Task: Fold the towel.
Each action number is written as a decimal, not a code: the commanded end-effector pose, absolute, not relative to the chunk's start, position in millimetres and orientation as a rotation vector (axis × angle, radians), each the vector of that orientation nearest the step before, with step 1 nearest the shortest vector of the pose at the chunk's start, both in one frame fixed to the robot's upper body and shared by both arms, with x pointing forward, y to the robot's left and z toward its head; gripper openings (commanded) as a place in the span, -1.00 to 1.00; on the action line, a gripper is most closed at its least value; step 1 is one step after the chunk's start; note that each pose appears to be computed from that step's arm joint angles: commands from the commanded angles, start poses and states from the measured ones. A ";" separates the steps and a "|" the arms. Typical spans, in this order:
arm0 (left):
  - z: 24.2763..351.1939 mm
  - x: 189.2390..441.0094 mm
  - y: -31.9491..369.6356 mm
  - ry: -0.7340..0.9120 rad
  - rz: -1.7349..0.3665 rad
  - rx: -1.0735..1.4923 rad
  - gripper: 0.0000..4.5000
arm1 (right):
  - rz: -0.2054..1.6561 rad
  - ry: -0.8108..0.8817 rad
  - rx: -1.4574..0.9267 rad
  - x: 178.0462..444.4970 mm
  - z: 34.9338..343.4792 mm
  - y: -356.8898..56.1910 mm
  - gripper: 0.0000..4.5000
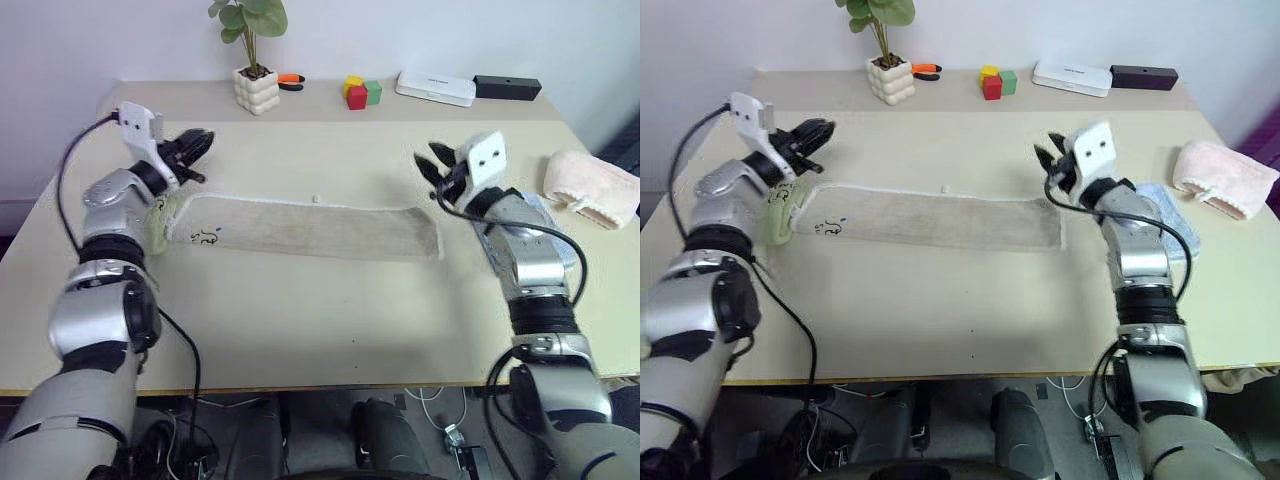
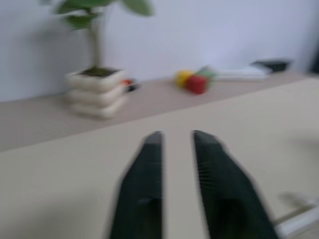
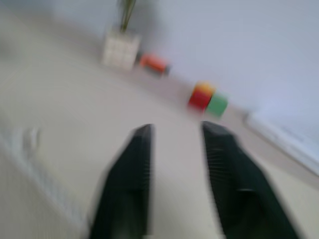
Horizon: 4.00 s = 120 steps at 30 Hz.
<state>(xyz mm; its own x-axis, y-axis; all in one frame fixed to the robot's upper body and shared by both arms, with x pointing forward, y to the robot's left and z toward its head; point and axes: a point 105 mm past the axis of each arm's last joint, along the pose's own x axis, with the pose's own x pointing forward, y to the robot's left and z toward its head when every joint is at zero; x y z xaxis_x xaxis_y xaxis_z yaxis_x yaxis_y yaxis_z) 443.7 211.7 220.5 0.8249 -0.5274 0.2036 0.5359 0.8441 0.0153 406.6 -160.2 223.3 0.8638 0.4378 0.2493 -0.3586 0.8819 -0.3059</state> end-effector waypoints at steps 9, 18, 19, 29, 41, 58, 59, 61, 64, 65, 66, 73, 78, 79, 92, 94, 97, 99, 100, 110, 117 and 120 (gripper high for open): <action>185.1 452.3 181.4 -0.144 -0.442 -0.400 -1.00 | 0.336 -0.010 -0.058 399.3 138.0 -75.8 -0.99; 114.0 443.9 228.1 0.106 -0.209 -0.305 -1.00 | 0.039 0.131 -0.097 413.0 104.4 -150.0 -0.99; 114.2 443.3 234.5 0.105 -0.187 -0.300 -1.00 | 0.008 0.137 -0.104 412.6 102.8 -159.0 -0.99; 147.6 444.9 234.6 -0.013 -0.271 -0.318 -1.00 | 0.033 0.074 -0.004 407.1 114.0 -174.0 -0.99; 230.2 409.5 155.9 -0.259 -0.785 -0.102 0.99 | 0.113 -0.085 0.373 382.6 172.2 -199.3 1.00; 221.7 333.0 187.1 -0.195 -1.264 0.150 0.99 | 0.173 0.241 0.886 286.1 123.6 -194.1 1.00; 220.2 327.0 187.0 -0.184 -1.298 0.177 0.99 | 0.165 0.251 0.908 285.0 120.5 -192.3 1.00; 218.8 318.2 189.1 -0.161 -1.346 0.183 0.99 | 0.170 0.259 0.973 285.6 120.4 -186.0 1.00; 211.1 315.9 194.5 -0.123 -1.346 0.206 0.99 | 0.186 0.268 1.036 289.1 122.0 -177.6 1.00; 209.4 316.2 195.7 -0.114 -1.338 0.213 0.99 | 0.190 0.272 1.033 289.9 121.8 -175.5 1.00; 208.6 316.1 196.2 -0.112 -1.333 0.220 0.99 | 0.191 0.275 1.030 290.7 121.0 -174.1 1.00; 209.7 305.3 191.1 -0.108 -1.339 0.242 0.99 | 0.132 0.313 1.005 303.3 102.5 -169.9 1.00; 212.7 304.4 194.8 -0.107 -1.317 0.243 0.99 | 0.113 0.297 1.003 305.4 100.1 -173.6 1.00; 212.0 304.7 195.7 -0.104 -1.313 0.247 0.99 | 0.093 0.293 1.004 307.8 98.0 -176.8 1.00; 210.8 305.3 192.5 -0.109 -1.297 0.237 1.00 | -0.050 0.250 1.022 337.3 90.8 -183.2 -1.00; 210.5 305.9 192.4 -0.114 -1.291 0.240 1.00 | -0.071 0.235 0.999 340.0 92.7 -185.9 -1.00; 209.5 306.7 191.2 -0.119 -1.285 0.241 1.00 | -0.068 0.231 0.816 341.4 96.7 -192.8 -1.00; 208.7 307.1 190.8 -0.122 -1.283 0.242 1.00 | -0.072 0.223 0.705 342.0 100.5 -203.6 -1.00; 208.5 307.3 190.6 -0.122 -1.283 0.241 1.00 | -0.080 0.216 0.676 342.3 102.0 -208.8 -1.00; 196.6 310.4 199.9 -0.108 -1.227 0.232 1.00 | 0.107 0.186 0.255 338.2 121.4 -206.1 -1.00; 190.4 314.8 215.6 -0.101 -1.138 0.203 1.00 | 0.241 0.117 0.060 341.5 138.0 -180.0 -1.00; 190.6 311.8 214.7 -0.103 -1.141 0.201 1.00 | 0.238 0.081 0.057 347.4 150.9 -178.9 -1.00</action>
